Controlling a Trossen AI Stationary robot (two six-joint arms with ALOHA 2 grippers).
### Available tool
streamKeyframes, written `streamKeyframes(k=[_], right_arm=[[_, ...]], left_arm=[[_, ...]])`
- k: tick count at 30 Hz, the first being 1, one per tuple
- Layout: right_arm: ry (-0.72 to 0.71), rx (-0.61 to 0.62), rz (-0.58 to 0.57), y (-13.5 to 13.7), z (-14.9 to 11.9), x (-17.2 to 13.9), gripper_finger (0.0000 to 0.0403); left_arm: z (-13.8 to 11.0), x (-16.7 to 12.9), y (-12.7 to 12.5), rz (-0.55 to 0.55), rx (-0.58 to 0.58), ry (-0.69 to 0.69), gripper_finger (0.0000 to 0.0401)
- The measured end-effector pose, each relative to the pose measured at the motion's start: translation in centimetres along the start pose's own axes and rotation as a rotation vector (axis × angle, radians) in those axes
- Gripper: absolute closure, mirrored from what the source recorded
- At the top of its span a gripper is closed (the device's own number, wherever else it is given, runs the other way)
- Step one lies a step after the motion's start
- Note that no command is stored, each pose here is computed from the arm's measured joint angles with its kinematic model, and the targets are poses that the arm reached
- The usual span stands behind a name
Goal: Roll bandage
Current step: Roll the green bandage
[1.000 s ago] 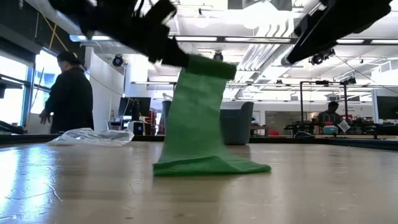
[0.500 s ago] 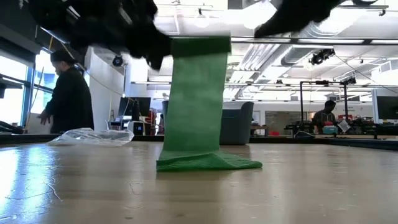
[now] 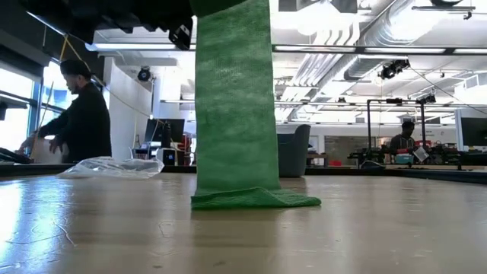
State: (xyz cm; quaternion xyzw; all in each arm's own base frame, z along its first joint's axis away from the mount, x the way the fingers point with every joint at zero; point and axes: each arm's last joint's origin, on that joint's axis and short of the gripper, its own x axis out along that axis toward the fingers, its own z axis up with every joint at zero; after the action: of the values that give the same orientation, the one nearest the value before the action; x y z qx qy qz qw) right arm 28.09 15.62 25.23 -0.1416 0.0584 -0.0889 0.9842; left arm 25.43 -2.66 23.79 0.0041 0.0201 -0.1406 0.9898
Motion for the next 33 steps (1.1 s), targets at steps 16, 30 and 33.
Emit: streamKeyframes(k=[16, 30, 33], right_arm=[[0.009, 0.138, -0.045, -1.9, -1.1, 2.5, 0.0222], [0.006, 0.169, -0.011, -3.0, -1.3, 3.4, 0.0224], [0.014, 0.163, 0.021, -3.3, -1.5, 3.7, 0.0242]], left_arm=[[-0.2, 0.0, 0.0, 0.04, 0.006, 0.015, 0.0394], [-0.3, 0.2, -1.0, 0.076, 0.018, 0.031, 0.0393], [-0.3, 0.2, -1.2, 0.065, 0.018, 0.034, 0.0393]])
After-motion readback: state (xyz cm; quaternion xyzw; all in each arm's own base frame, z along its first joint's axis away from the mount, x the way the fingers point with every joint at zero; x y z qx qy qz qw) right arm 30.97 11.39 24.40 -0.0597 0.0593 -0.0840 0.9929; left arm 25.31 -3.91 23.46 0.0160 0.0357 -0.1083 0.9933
